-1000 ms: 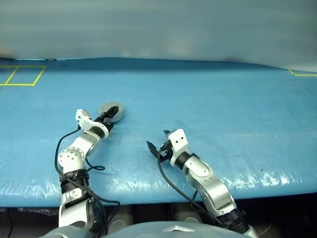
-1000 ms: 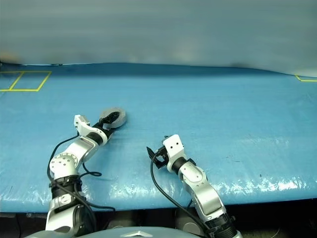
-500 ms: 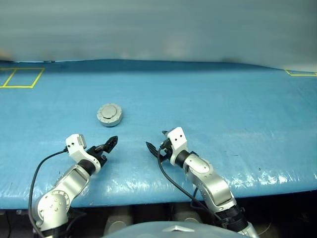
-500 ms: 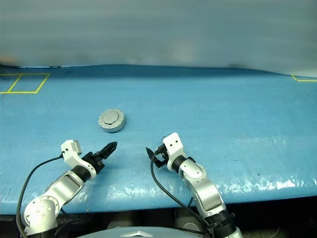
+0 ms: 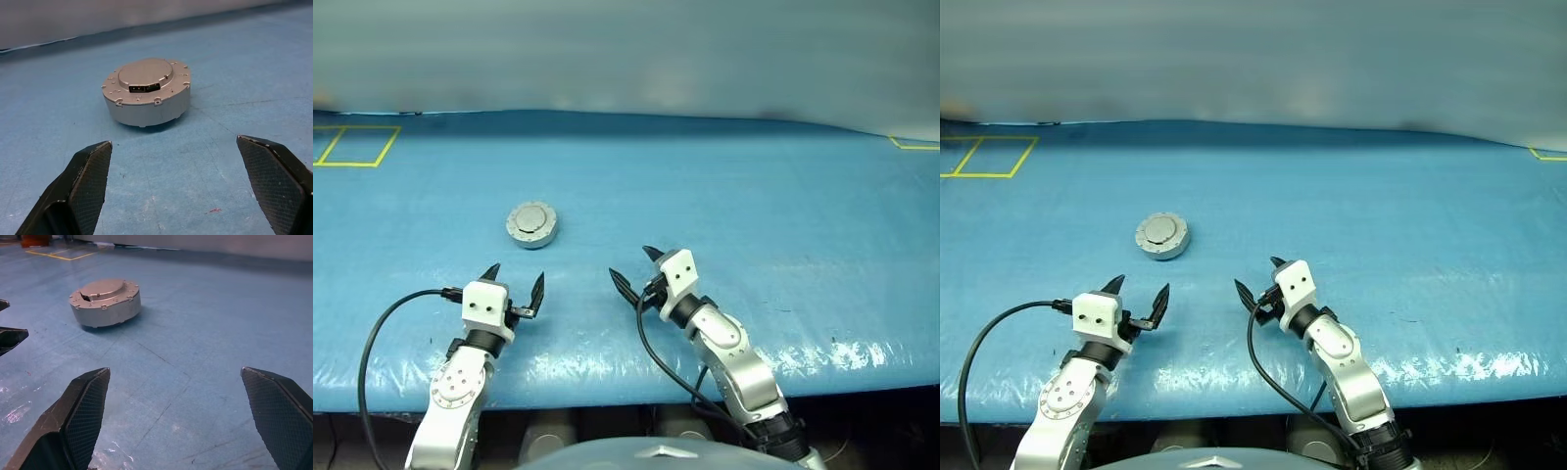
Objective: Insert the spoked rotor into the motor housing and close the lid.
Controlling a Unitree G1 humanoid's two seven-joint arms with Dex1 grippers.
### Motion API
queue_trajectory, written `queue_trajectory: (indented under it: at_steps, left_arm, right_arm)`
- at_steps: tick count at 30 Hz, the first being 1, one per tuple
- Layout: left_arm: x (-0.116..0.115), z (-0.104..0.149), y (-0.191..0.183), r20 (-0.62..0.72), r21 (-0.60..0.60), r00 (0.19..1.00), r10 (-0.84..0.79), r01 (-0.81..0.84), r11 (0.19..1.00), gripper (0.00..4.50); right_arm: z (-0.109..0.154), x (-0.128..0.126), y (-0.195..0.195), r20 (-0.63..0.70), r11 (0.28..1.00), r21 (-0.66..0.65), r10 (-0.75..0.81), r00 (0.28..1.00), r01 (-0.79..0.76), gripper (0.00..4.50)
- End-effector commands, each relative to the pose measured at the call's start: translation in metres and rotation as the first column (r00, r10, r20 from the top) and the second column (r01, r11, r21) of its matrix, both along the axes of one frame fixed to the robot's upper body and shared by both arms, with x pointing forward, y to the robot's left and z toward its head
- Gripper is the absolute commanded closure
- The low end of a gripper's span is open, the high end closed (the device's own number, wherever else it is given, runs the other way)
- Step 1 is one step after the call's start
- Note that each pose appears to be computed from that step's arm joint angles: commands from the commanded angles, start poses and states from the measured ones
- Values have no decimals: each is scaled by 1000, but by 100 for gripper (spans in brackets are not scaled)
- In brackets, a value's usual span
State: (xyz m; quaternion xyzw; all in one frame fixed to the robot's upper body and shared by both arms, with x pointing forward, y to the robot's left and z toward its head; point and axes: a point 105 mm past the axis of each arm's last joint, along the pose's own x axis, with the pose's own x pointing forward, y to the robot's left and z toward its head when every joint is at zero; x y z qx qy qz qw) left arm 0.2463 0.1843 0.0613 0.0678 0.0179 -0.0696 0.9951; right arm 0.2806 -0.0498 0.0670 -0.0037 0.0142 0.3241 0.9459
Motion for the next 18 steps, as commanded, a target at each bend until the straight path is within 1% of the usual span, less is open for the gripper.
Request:
queue_trajectory:
  at_steps: [1, 5, 11, 18]
  left_arm:
    - [3, 10, -1, 55, -2, 998, -5, 5, 1000, 3]
    - [6, 11, -7, 58, -15, 997, -45, 45, 999, 3]
    - [8, 9, -13, 53, -65, 996, -73, 77, 995, 3]
    - [8, 5, -11, 33, -58, 996, -77, 79, 995, 3]
  right_arm:
    - [9, 2, -1, 57, 1000, 4, -19, 998, 19, 0]
    - [8, 2, -3, 73, 999, -6, -42, 996, 43, 0]
    - [8, 2, -3, 80, 998, 5, -59, 995, 59, 0]
    - [8, 2, -3, 81, 999, 1, -48, 996, 48, 0]
